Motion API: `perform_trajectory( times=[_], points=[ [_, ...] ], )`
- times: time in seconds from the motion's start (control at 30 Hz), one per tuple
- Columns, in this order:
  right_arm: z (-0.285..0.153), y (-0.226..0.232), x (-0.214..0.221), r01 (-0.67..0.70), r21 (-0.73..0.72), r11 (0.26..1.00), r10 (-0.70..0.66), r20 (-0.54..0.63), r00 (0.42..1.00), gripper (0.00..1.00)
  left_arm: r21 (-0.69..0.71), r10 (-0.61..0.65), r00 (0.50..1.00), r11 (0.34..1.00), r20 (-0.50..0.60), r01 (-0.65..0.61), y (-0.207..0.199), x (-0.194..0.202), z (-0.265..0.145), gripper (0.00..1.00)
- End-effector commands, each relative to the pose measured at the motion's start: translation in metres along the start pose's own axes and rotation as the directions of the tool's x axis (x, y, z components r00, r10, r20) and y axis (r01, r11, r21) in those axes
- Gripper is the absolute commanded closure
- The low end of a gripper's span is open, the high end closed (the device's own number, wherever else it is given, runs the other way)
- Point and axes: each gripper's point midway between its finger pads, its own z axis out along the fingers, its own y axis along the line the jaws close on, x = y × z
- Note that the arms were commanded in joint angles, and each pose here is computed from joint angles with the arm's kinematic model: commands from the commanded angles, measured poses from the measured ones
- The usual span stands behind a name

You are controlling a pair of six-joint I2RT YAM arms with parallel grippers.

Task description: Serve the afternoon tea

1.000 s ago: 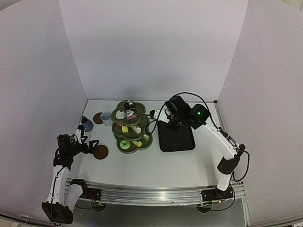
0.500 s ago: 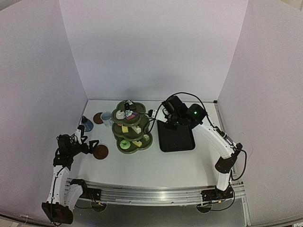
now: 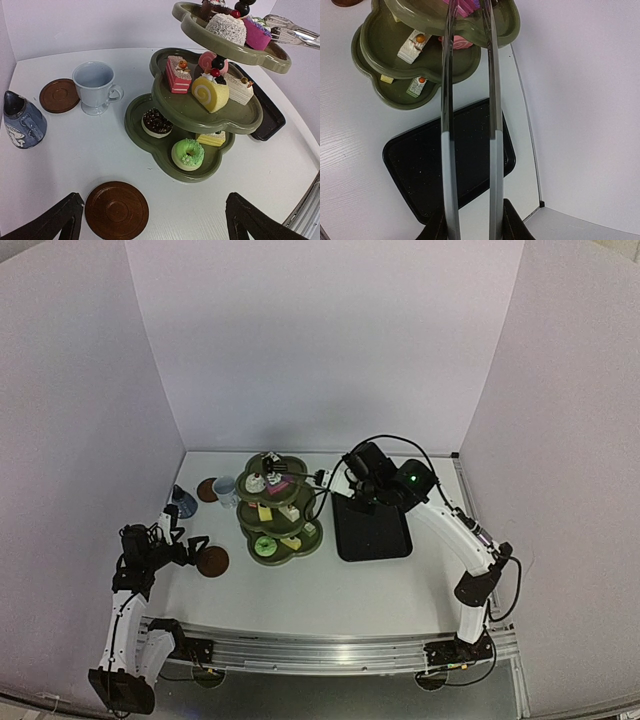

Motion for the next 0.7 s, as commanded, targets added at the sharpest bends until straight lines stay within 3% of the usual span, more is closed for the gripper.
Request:
perform_trajectory(
  times=[0.0,0.3,0.43,0.53,0.67],
  points=[
    [-0.032,-0.022,-0.004,-0.073,0.071,0.995,0.068,0.067,0.995,0.72,0.004,0.018,0.999,1.0,0.037,-0.018,-0.002,-0.01,-0.003,0.0],
    [-0.06,-0.028,0.001,-0.189,0.06,0.98,0.179,0.143,0.973,0.72,0.004,0.016,0.999,1.0,0.034,-0.016,-0.002,-0.01,-0.003,0.0],
    [-0.067,-0.046,0.013,-0.335,0.086,0.938,0.317,0.176,0.932,0.72,0.006,0.016,0.999,1.0,0.035,-0.016,-0.002,-0.01,-0.003,0.0],
    [-0.056,-0.064,0.042,-0.522,0.121,0.844,0.502,0.166,0.849,0.72,0.008,0.014,0.999,1.0,0.037,-0.015,-0.002,-0.01,-0.002,0.0],
    [-0.019,-0.062,0.094,-0.72,0.211,0.661,0.722,0.081,0.687,0.73,0.009,0.009,0.999,1.0,0.039,-0.009,-0.002,-0.01,-0.001,0.0]
  ],
)
